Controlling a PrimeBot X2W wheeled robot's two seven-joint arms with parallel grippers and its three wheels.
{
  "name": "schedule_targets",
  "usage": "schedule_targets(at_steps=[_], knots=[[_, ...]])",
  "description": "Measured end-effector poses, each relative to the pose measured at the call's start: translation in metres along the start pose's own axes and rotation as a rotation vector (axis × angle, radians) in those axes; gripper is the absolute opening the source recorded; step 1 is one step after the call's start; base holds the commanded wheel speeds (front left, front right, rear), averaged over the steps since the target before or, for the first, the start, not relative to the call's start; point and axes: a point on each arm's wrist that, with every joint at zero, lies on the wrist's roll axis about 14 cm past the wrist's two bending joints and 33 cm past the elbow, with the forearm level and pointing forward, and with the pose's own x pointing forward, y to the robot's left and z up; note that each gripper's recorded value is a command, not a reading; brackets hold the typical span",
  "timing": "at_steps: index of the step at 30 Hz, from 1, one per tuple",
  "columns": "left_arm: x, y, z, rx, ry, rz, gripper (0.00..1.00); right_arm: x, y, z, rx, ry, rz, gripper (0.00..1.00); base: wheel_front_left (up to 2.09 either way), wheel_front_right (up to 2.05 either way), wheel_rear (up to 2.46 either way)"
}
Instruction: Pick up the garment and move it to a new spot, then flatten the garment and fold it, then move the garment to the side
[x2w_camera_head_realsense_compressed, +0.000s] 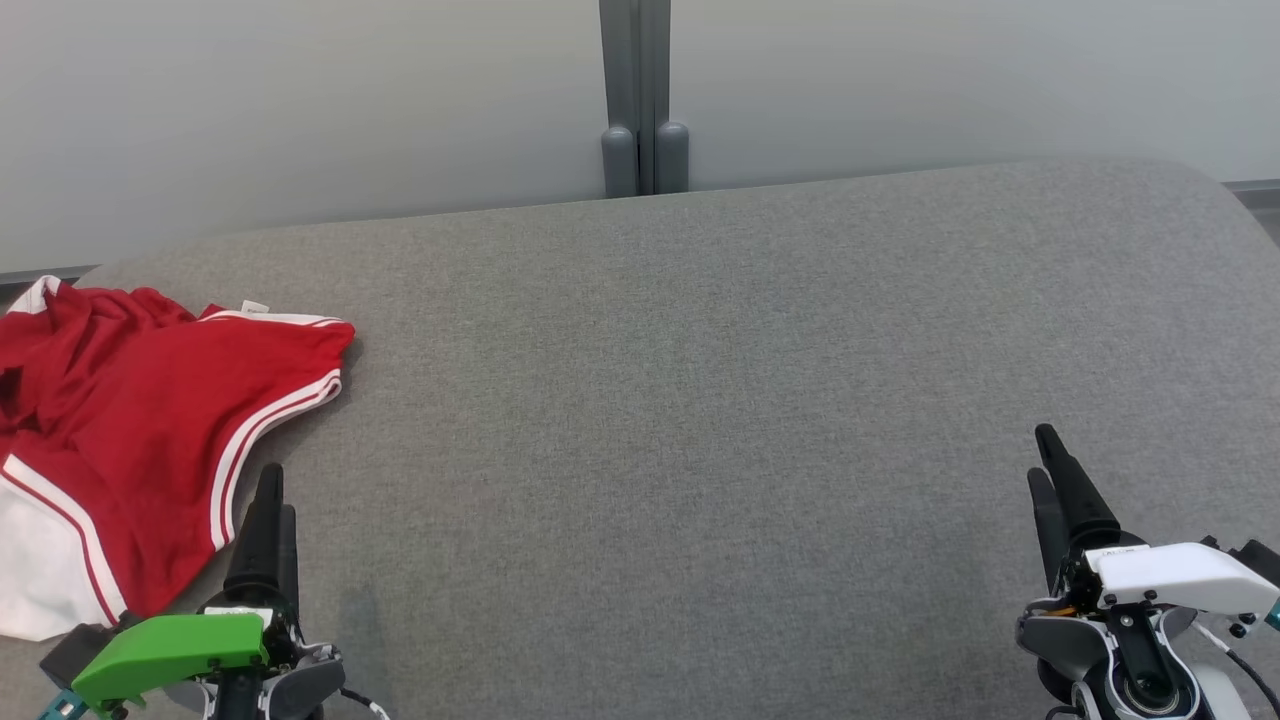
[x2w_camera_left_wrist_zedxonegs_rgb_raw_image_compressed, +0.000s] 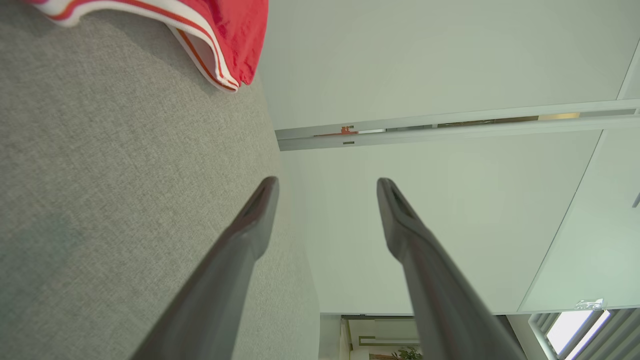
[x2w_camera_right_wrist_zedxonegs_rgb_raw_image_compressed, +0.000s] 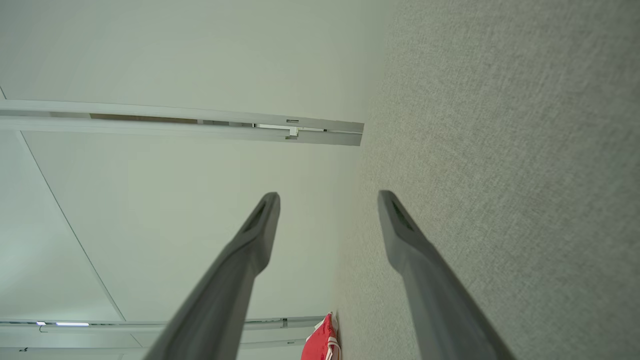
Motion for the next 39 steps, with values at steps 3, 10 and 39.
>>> schedule_targets(at_steps=[3,10,39], knots=[[-0.001,0.0,0.0,0.048,-0.002,0.002,1.0,0.0,0.003,0.0,-0.071,-0.001,0.006,1.0,0.0,0.0,0.0],[-0.002,0.001,-0.001,0.204,-0.005,0.006,1.0,0.001,0.011,-0.004,-0.251,0.001,0.03,1.0,0.0,0.0,0.0],[-0.007,0.002,-0.014,0.786,0.018,-0.017,1.0,-0.003,0.022,-0.011,-0.821,-0.006,0.09,1.0,0.0,0.0,0.0]])
